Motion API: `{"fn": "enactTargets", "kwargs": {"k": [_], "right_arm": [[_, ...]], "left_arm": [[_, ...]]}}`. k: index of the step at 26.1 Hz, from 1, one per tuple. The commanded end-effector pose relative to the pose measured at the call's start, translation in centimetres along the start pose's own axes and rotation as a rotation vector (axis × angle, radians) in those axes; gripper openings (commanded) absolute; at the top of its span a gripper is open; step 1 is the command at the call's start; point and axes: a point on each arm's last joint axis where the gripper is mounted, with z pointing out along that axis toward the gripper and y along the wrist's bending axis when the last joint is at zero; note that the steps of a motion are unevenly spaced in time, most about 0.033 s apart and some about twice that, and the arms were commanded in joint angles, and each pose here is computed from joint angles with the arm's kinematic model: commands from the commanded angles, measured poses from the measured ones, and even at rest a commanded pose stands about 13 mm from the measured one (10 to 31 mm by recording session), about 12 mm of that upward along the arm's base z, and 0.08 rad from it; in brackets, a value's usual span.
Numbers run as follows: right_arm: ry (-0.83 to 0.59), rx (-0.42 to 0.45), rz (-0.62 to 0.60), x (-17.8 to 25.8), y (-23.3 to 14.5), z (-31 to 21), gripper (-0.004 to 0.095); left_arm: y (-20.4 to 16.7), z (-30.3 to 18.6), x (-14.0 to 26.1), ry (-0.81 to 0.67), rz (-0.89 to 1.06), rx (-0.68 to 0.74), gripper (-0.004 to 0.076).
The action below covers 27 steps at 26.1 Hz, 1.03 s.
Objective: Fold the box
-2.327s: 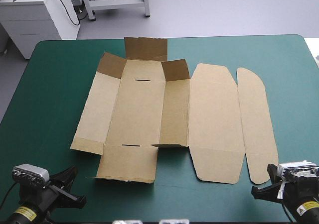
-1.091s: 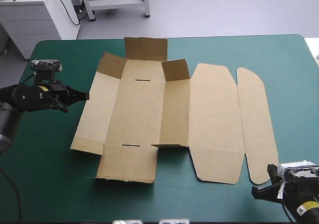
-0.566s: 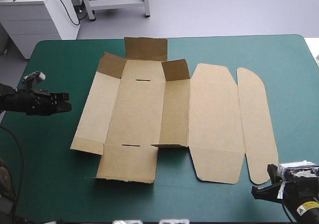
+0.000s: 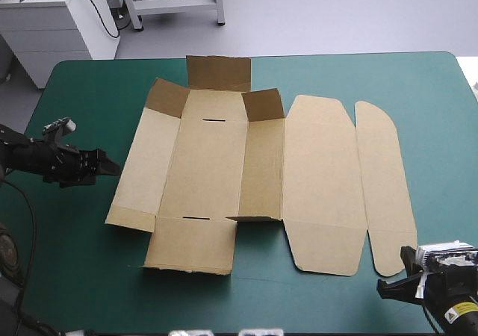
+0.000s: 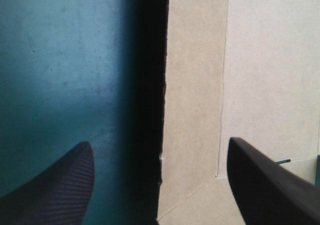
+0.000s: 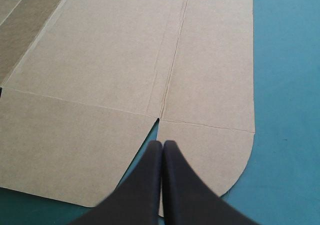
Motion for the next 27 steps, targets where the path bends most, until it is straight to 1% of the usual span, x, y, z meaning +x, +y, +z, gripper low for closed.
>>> {"fn": "enactTargets", "kwargs": {"k": [1,5,7,12,20,22,23,25,27], "right_arm": [[-0.081,0.007,0.006,-1.3,0.0,-0.1,-0.002],[-0.082,0.007,0.007,-1.3,0.0,-0.1,-0.002],[-0.082,0.007,0.01,-1.3,0.0,-0.1,-0.002],[-0.082,0.007,0.01,-1.3,0.0,-0.1,-0.002],[-0.082,0.007,0.01,-1.3,0.0,-0.1,-0.002],[-0.082,0.007,0.01,-1.3,0.0,-0.1,-0.002],[-0.082,0.007,0.01,-1.3,0.0,-0.1,-0.002],[-0.082,0.007,0.01,-1.3,0.0,-0.1,-0.002],[-0.082,0.007,0.01,-1.3,0.0,-0.1,-0.002]], "left_arm": [[-0.8,-0.1,-0.6,-0.02,-0.021,0.076,0.0543],[-1.3,2.4,-1.1,0.026,-0.032,0.16,0.0512],[-2.4,4.3,-1.3,0.073,0.008,0.189,0.051],[-4.1,6.2,-1.5,0.097,0.074,0.193,0.051],[-4.5,6.5,-1.6,0.093,0.089,0.184,0.0502],[-4.4,6.5,-1.5,0.097,0.09,0.179,0.0458],[-4.4,6.5,-1.5,0.096,0.09,0.178,0.0413],[-4.4,6.5,-1.6,0.092,0.1,0.179,0.0299],[-4.4,6.6,-1.7,0.083,0.094,0.171,0.0126]]}}
